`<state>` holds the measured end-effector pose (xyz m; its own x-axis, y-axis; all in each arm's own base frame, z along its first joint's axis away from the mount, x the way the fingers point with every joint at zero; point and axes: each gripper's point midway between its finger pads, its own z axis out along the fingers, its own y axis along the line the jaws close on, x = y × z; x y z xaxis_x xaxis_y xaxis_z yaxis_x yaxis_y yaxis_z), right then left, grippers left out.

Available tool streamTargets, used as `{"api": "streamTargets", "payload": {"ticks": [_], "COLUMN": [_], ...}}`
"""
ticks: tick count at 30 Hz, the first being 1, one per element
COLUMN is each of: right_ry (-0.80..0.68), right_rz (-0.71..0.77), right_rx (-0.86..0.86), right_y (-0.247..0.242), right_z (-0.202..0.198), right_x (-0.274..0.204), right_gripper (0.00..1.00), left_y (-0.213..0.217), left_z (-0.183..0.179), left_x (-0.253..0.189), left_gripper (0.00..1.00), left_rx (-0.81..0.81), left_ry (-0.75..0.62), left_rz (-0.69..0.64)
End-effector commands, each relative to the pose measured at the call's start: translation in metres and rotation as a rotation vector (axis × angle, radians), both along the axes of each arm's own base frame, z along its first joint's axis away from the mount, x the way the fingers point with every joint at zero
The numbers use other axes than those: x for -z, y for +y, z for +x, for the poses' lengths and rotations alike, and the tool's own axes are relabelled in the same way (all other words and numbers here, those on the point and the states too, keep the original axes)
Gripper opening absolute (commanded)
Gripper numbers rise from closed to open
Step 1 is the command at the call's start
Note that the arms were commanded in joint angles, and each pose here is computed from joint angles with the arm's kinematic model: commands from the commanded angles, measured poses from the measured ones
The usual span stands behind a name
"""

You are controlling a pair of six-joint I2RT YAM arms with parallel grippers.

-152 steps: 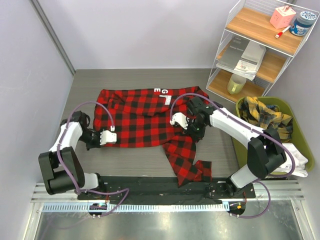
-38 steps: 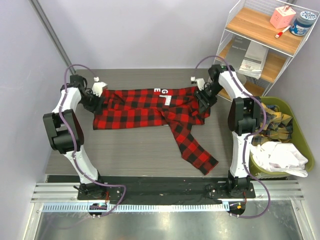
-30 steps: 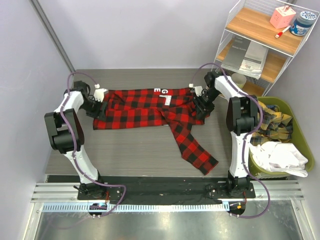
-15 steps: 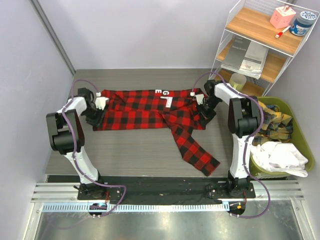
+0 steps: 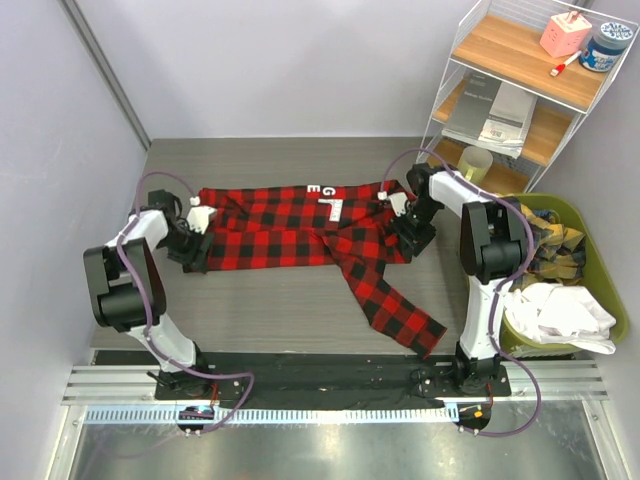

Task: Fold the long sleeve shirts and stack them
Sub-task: Fold the shirt

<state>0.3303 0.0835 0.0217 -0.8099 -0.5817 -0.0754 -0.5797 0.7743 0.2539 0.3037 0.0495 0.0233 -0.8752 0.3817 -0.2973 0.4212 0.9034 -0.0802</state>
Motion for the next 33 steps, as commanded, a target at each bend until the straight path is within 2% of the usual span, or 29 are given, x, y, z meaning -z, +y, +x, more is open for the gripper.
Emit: {"api": "streamTargets", "payload": {"ticks": [1,3,6,9,11,12,13,14,18,25,30,33], "right_ry": [-0.074,-0.073,0.022,0.061,-0.004,0.016,-0.019,-0.053,-0.015,-0.076,-0.113,-0.113], "right_rz": [0.04,0.082,0.083,0.014,-0.019,-0.025,-0.034,-0.049,-0.113,-0.293,-0.382,-0.422], "right_rx": [-0.088,-0.115,-0.192,-0.25,-0.273,-0.278,-0.282,-0.298,-0.36,-0.473,-0.458,-0.47], "right_y": [-0.008,-0.008,-0.016,-0.036,-0.044,-0.047,-0.049,-0.049,-0.055,-0.055,-0.061,-0.063], "right_z": [-0.012,-0.027,-0.069,-0.104,-0.111,-0.126,-0.125,-0.127,-0.154,-0.176,-0.169,-0.17], "right_x": [-0.048,-0.061,-0.056,-0.047,-0.049,-0.042,-0.039,-0.04,-0.025,0.004,0.027,0.039], "right_gripper": [0.53,0.6,0.65,0.66,0.67,0.68,0.68,0.68,0.68,0.65,0.56,0.27], "left_y": [-0.043,-0.064,-0.083,-0.092,-0.096,-0.099,-0.1,-0.102,-0.102,-0.092,-0.079,-0.072], "left_z": [0.003,0.005,0.006,0.01,0.009,0.007,0.006,0.004,0.0,0.004,0.007,0.01], "left_x": [-0.061,-0.082,-0.102,-0.115,-0.12,-0.12,-0.119,-0.121,-0.118,-0.111,-0.111,-0.118], "left_gripper": [0.63,0.72,0.75,0.79,0.81,0.87,0.96,0.99,1.0,1.0,1.0,1.0], "left_rx": [0.135,0.239,0.347,0.388,0.398,0.407,0.426,0.435,0.447,0.413,0.365,0.334], "left_ry": [-0.17,-0.235,-0.313,-0.375,-0.4,-0.403,-0.405,-0.411,-0.421,-0.466,-0.497,-0.535], "left_rz": [-0.212,-0.247,-0.231,-0.223,-0.242,-0.25,-0.254,-0.263,-0.244,-0.174,-0.103,-0.068]}}
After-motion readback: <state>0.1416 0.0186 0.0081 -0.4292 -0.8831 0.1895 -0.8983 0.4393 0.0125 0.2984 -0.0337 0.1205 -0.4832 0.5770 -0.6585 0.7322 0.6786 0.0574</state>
